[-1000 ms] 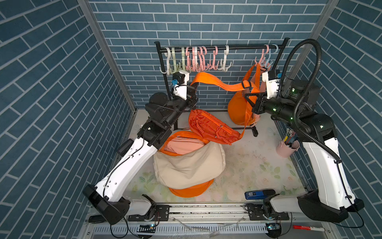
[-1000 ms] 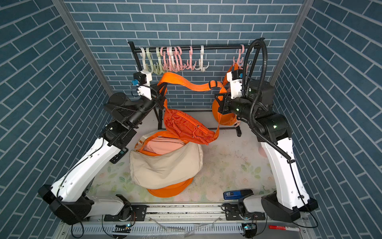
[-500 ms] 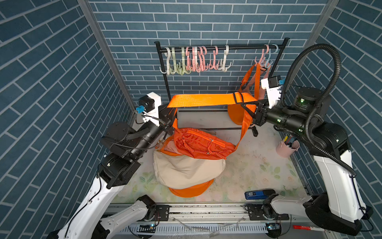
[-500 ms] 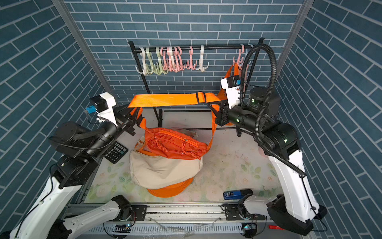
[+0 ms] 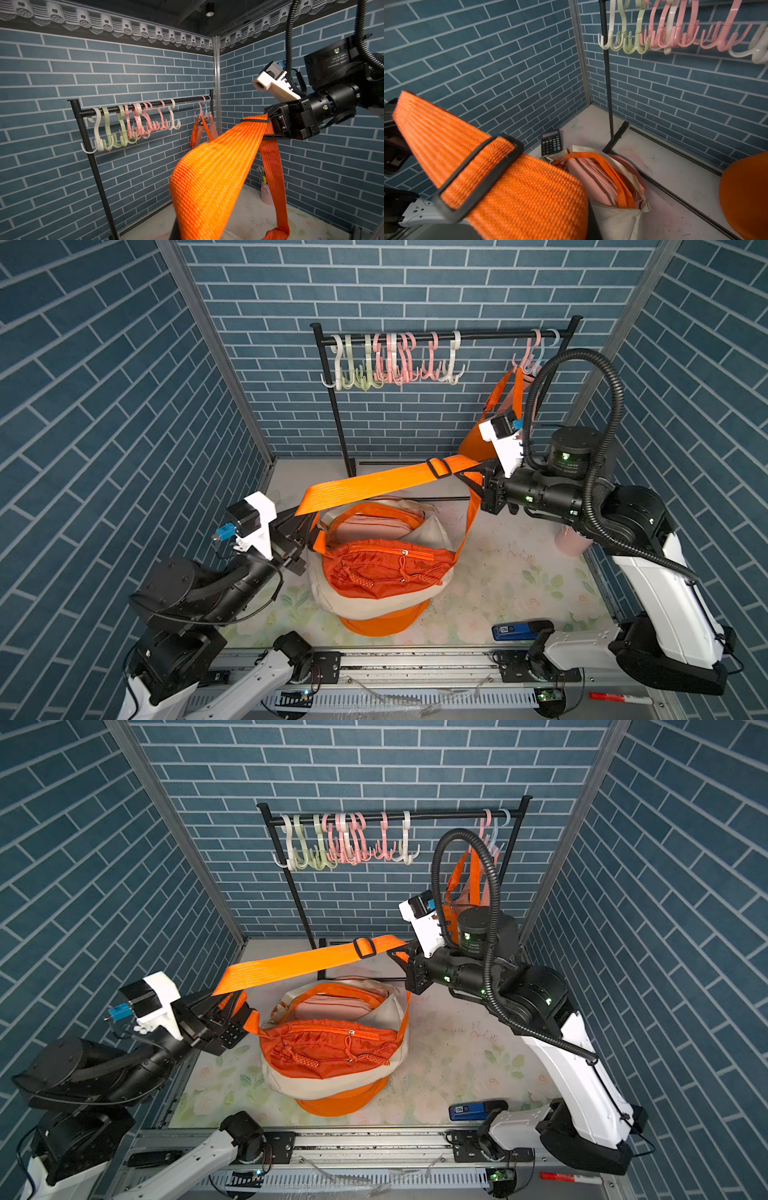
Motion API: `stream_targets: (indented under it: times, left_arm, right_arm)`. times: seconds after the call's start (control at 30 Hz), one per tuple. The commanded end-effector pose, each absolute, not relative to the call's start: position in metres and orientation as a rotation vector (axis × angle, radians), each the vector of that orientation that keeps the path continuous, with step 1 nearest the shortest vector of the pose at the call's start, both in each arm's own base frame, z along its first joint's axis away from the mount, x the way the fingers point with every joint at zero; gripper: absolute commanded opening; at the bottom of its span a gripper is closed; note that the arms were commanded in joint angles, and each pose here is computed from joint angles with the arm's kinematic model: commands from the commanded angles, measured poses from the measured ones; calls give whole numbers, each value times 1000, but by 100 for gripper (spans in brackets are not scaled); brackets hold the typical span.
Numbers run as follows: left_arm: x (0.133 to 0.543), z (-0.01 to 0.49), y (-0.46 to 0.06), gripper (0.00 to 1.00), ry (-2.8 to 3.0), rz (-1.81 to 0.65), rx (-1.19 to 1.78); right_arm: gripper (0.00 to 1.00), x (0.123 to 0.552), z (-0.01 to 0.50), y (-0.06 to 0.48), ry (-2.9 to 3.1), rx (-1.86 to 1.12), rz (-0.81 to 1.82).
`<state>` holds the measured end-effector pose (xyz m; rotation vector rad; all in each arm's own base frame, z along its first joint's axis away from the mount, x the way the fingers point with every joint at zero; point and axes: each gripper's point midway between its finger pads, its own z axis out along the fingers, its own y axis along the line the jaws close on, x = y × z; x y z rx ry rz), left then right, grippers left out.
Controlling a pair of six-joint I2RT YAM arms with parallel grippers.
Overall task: Take the bag off the hook
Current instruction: Place the bag inside the bag.
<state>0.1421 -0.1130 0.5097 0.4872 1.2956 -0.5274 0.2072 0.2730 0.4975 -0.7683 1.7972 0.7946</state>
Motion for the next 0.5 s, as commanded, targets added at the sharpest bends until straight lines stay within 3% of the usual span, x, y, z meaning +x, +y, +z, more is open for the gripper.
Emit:
stream_targets:
  times: [0.0, 0.2, 0.47]
  left_arm:
    - [145, 488, -90, 0, 1372, -483, 375]
    - [185, 430, -84, 0, 1596, -345, 265]
    - [228, 381, -72, 0, 1731, -140, 113]
  right_arm:
    - [0, 241, 476, 266, 1846, -678, 616]
    - [0, 286, 423, 291, 1938, -709, 498]
    - [0, 329, 374, 310, 2047, -697, 538]
